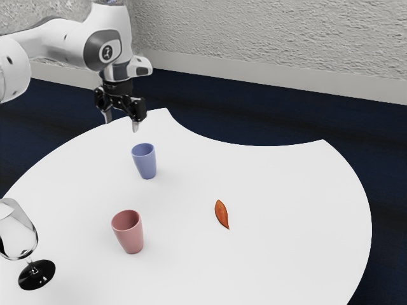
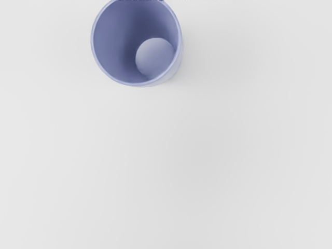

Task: Place the left cup onto the right cup

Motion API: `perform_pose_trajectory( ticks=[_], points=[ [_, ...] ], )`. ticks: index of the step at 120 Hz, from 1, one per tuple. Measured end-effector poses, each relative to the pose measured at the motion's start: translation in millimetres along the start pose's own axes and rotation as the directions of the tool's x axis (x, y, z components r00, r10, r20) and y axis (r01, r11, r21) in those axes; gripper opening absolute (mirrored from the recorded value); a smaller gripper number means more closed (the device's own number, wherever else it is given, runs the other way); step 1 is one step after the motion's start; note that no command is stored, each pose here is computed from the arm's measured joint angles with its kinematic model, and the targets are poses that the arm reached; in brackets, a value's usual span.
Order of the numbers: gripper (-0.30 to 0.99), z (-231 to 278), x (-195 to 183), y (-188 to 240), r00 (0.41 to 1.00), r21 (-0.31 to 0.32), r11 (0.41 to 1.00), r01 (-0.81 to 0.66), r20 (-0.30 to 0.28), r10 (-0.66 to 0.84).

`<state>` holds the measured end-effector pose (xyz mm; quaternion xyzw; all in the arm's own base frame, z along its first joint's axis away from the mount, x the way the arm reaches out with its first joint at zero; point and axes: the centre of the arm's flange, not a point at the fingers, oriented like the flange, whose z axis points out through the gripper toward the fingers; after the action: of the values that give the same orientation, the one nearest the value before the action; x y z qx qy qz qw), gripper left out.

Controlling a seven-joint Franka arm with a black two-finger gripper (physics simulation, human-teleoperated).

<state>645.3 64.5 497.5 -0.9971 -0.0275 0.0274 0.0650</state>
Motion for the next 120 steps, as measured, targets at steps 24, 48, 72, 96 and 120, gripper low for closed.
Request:
perform_pose_trajectory(
  ticks=[24,48,72,96,120],
  points=[
    [0.69,52.4,31.0,-12.7,1.0,0.003,1.0,0.011,-0.018,-0.011],
    [0.69,79.2,53.1,-16.7,0.999,0.003,1.0,-0.007,-0.054,0.007],
    [0.69,106.9,67.1,-11.9,0.997,-0.005,1.0,-0.029,-0.068,0.029],
    [0.69,129.8,81.4,-4.0,0.995,-0.012,0.999,-0.051,-0.082,0.05],
    [0.69,144.5,99.0,-1.1,0.992,-0.013,0.998,-0.062,-0.109,0.061]
  ],
)
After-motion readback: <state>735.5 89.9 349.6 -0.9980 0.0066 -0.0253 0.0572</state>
